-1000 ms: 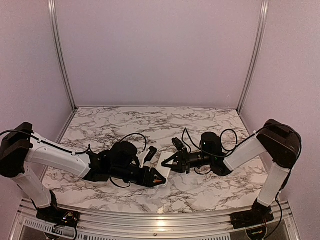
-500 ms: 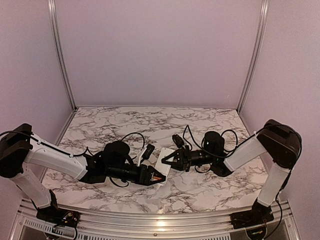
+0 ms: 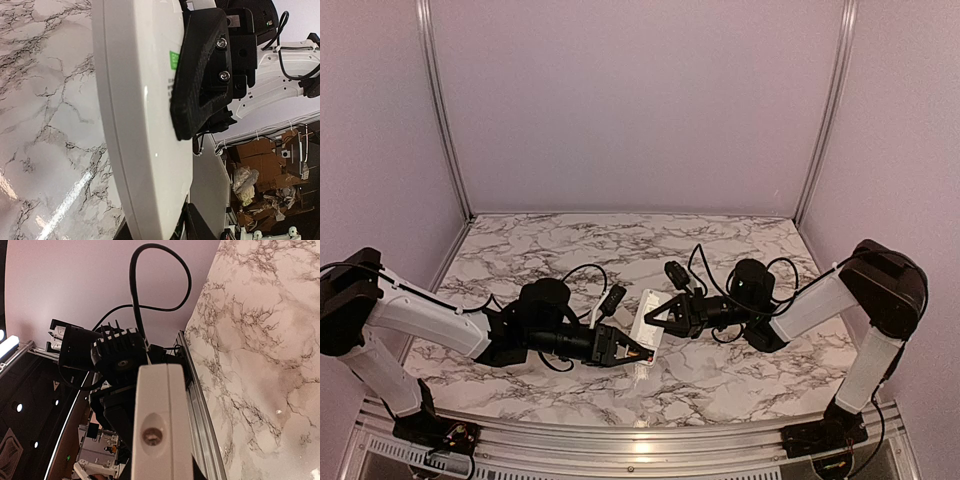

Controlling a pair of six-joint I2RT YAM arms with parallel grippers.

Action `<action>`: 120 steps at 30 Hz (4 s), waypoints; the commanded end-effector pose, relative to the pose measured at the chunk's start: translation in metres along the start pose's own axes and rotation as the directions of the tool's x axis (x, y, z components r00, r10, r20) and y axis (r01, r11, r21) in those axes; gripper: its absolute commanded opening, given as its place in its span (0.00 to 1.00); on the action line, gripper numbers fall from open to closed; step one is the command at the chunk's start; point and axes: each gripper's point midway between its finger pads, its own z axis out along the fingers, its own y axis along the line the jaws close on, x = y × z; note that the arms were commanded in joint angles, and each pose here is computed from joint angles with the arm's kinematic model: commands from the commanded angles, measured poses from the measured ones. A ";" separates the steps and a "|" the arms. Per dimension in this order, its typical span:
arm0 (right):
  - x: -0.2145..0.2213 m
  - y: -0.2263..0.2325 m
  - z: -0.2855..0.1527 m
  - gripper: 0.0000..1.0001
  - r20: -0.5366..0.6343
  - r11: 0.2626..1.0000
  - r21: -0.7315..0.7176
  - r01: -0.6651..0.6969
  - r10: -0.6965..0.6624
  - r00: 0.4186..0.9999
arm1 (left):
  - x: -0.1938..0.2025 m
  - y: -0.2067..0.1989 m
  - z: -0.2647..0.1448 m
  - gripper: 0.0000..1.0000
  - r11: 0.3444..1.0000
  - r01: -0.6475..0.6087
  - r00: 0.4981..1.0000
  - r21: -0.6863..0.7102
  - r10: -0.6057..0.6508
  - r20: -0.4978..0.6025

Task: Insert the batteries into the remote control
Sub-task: Load the battery into the battery compartment, then pick up the battery cover from the center of the board.

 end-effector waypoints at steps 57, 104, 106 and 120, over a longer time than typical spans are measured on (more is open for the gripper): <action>-0.045 -0.017 -0.067 0.00 0.143 0.965 0.243 0.096 -0.133 0.981 | -0.076 0.067 -0.055 0.99 0.766 -0.306 0.940 -0.565 0.337 -0.053; -0.056 -0.032 -0.123 0.00 0.271 0.940 0.339 0.045 -0.143 0.952 | -0.106 0.218 0.010 0.67 0.525 -0.651 0.743 -0.549 0.295 -0.600; -0.056 -0.033 -0.123 0.00 0.271 0.937 0.345 0.048 -0.148 0.951 | -0.105 0.218 0.009 0.61 0.526 -0.646 0.747 -0.553 0.285 -0.601; -0.063 -0.035 -0.120 0.00 0.295 0.942 0.332 0.044 -0.148 0.944 | -0.091 0.209 -0.017 0.72 0.531 -0.600 0.783 -0.598 0.241 -0.573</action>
